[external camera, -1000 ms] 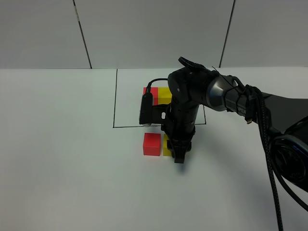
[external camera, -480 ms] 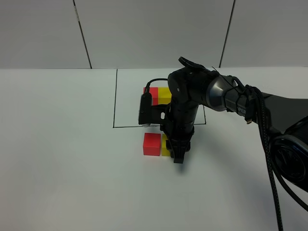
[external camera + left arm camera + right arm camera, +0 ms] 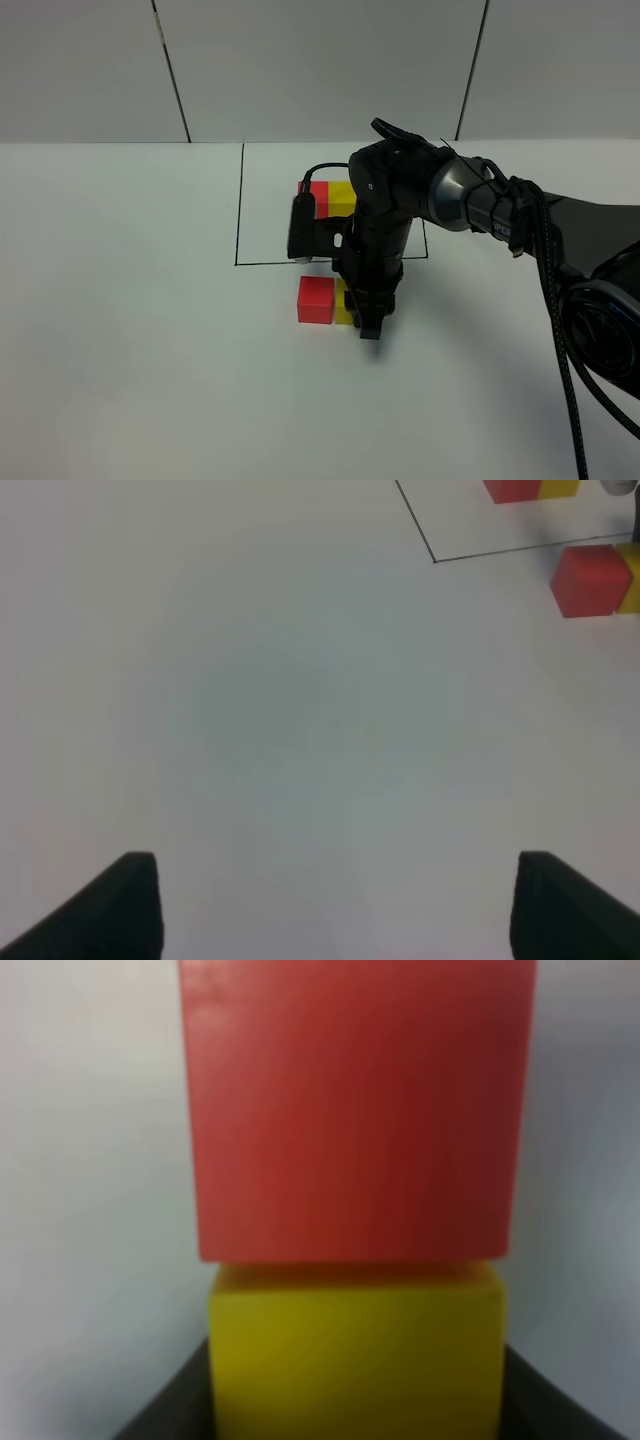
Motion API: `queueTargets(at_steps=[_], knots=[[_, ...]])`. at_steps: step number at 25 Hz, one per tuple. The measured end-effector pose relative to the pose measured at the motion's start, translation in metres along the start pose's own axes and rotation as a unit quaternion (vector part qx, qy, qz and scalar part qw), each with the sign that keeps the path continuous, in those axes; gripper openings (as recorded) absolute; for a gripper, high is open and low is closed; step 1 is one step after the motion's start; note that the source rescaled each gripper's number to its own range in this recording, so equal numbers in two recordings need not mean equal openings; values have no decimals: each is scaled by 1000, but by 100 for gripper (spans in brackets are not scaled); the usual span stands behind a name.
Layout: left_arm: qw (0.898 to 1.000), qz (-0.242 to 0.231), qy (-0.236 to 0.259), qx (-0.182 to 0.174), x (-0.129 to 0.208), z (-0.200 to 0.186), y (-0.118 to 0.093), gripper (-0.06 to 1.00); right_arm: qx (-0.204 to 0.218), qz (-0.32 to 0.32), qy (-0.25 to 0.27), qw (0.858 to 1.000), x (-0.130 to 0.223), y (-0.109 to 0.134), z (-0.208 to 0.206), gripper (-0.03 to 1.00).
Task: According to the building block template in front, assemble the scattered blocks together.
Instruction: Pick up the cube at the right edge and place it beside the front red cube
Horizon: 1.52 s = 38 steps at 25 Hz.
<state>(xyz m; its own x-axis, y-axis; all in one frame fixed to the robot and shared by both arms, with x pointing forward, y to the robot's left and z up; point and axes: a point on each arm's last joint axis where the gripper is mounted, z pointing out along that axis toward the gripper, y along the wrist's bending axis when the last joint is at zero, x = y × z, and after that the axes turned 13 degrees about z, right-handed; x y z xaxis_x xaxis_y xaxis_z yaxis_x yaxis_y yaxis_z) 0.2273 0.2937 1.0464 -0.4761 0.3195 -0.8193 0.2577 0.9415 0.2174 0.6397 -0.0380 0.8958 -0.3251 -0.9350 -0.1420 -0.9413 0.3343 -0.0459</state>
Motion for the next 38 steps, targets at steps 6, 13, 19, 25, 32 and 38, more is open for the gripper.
queueTargets(at_steps=[6, 13, 19, 25, 32, 38], knots=[[1000, 0, 0, 0, 0, 0, 0, 61, -2, 4, -8, 1000, -1, 0, 0, 24], [1000, 0, 0, 0, 0, 0, 0, 61, -2, 2, -8, 1000, -1, 0, 0, 24], [1000, 0, 0, 0, 0, 0, 0, 61, -5, -13, -5, 1000, -1, 1, 0, 24], [1000, 0, 0, 0, 0, 0, 0, 61, -6, -16, -4, 1000, -1, 1, 1, 24], [1000, 0, 0, 0, 0, 0, 0, 61, -5, -17, -3, 1000, -1, 1, 1, 24], [1000, 0, 0, 0, 0, 0, 0, 61, -5, -18, 1, 1000, 0, 1, 2, 31]])
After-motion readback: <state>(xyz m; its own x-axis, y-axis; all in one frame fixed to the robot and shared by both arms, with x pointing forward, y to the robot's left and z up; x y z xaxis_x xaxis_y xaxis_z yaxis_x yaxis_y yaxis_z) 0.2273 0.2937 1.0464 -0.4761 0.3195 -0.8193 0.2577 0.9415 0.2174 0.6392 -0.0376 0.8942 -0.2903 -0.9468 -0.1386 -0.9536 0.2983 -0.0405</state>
